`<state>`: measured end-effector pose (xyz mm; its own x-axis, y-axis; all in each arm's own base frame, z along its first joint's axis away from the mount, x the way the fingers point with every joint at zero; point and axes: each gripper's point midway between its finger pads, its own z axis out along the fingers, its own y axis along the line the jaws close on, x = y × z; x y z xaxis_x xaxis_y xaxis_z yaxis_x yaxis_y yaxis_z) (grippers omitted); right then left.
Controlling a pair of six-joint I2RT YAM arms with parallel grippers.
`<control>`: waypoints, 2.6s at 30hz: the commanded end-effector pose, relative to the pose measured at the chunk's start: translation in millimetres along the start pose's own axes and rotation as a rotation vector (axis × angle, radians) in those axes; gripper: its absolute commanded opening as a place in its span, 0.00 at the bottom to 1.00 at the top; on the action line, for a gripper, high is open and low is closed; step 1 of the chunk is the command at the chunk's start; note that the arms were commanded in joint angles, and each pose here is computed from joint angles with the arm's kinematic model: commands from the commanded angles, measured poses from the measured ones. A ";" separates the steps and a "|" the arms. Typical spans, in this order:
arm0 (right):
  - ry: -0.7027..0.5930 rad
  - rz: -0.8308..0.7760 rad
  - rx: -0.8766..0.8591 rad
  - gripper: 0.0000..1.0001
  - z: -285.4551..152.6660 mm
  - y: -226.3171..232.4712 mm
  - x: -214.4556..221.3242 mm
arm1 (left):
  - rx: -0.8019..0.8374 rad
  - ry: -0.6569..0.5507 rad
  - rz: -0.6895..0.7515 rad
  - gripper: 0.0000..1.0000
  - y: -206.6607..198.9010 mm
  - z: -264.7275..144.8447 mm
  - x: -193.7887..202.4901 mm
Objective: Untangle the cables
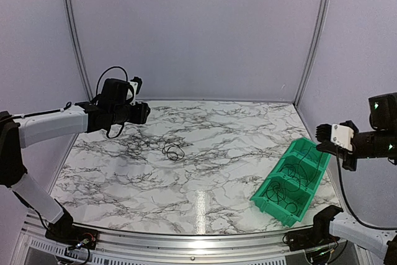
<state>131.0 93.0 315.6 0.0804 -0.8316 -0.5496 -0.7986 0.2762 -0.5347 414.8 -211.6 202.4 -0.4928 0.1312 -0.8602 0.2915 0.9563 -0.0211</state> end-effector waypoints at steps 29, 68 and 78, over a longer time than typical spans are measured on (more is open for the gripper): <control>0.142 0.100 -0.524 0.00 152.6 99.5 82.7 | 0.071 0.007 -0.041 0.63 -11.7 -0.7 -1.4; -0.040 0.133 -0.374 0.56 233.9 -23.9 -15.9 | 0.343 0.444 -0.072 0.57 -69.9 50.0 104.1; -0.113 0.154 -0.445 0.54 287.2 -26.0 -45.1 | 0.367 0.569 -0.095 0.42 -79.3 76.9 138.5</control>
<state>305.9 237.7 152.9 -0.0473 -0.7882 -0.6136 -0.9835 0.1442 -0.1094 388.7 -283.9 52.9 -0.8338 0.2585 -0.4878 0.4426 0.8411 -0.3109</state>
